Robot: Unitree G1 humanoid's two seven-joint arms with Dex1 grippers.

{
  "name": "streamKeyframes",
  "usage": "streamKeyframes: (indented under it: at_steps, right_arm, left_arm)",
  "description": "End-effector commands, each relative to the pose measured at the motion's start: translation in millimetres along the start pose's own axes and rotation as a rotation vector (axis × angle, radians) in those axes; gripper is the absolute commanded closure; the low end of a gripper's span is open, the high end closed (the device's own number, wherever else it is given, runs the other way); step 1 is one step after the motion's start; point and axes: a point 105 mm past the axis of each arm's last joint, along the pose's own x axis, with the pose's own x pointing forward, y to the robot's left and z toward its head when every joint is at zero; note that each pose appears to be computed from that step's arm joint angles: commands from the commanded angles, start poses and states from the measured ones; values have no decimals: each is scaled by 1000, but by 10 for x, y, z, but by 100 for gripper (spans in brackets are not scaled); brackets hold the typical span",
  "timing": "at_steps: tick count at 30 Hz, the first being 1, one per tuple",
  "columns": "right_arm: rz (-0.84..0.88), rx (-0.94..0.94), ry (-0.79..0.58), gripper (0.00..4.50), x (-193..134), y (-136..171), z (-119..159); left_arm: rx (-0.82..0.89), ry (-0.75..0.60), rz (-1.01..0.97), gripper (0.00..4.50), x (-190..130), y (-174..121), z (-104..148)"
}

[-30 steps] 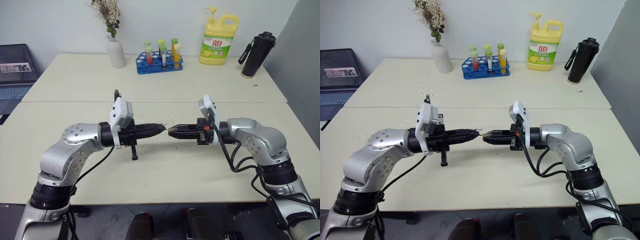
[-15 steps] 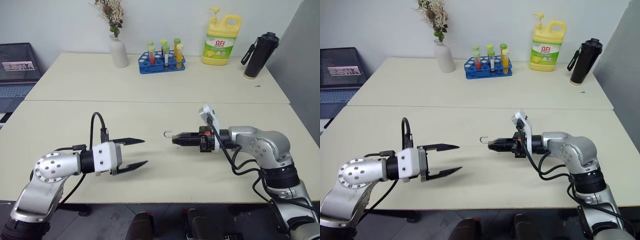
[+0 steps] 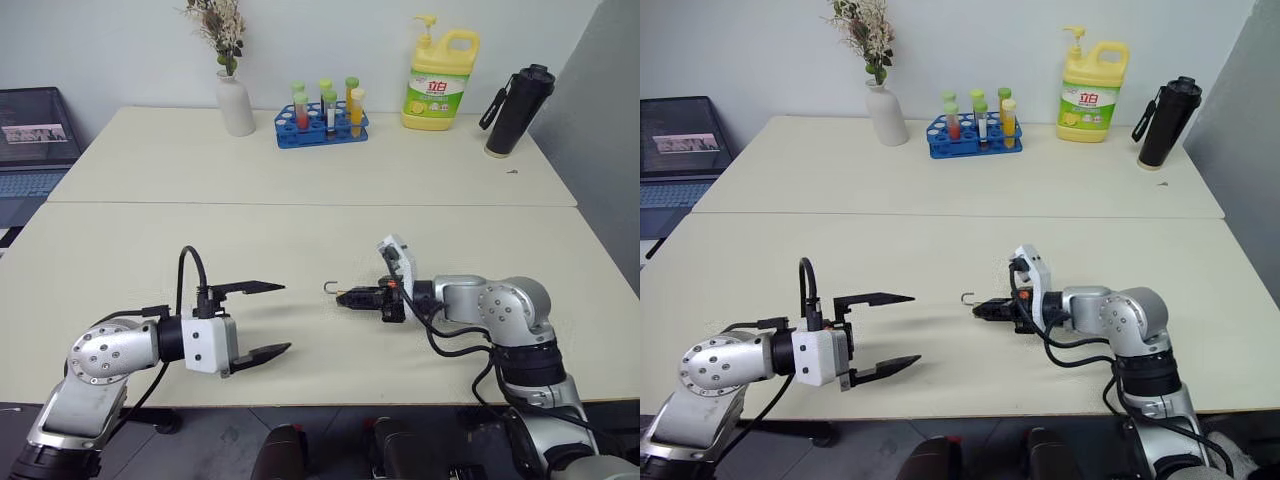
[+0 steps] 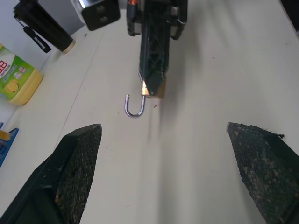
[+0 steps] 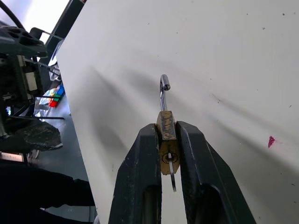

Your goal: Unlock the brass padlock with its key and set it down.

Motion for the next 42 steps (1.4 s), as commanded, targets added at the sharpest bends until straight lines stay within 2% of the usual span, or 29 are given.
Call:
streamKeyframes:
  at_steps: [1,13,17,19,20,26,31,34,36,38,42]
  right_arm:
    - [-41,28,-15,431,28,-70,-12]
    - [-127,105,18,431,116,-241,-132]
    - [-164,109,13,293,63,-302,-120]
    - [-163,104,12,241,31,-295,-112]
    - [-167,94,14,195,0,-292,-115]
    - [-213,47,16,4,-285,-343,-151]
    - [-275,-166,37,2,-596,-426,-144]
    - [-210,-533,22,2,-784,-351,-40]
    - [-158,-600,22,2,-835,-311,-52]
    - [-136,-763,-2,2,-880,-288,-13]
    - [-44,-929,-10,2,-932,-205,-14]
  left_arm:
    - [5,-25,4,0,37,46,56]
    - [-36,-27,-48,0,103,-54,45]
    - [-37,-36,-43,0,137,-52,56]
    - [-38,-40,-46,0,146,-54,62]
    - [-43,-41,-46,0,149,-58,62]
    - [-88,-37,-43,0,159,-61,51]
    - [-222,1,24,0,110,52,1]
    - [-342,70,26,0,23,40,-58]
    - [-400,105,8,0,-13,0,-73]
    - [-416,123,-9,0,-45,-37,-44]
    - [-361,197,18,0,-97,-36,-57]
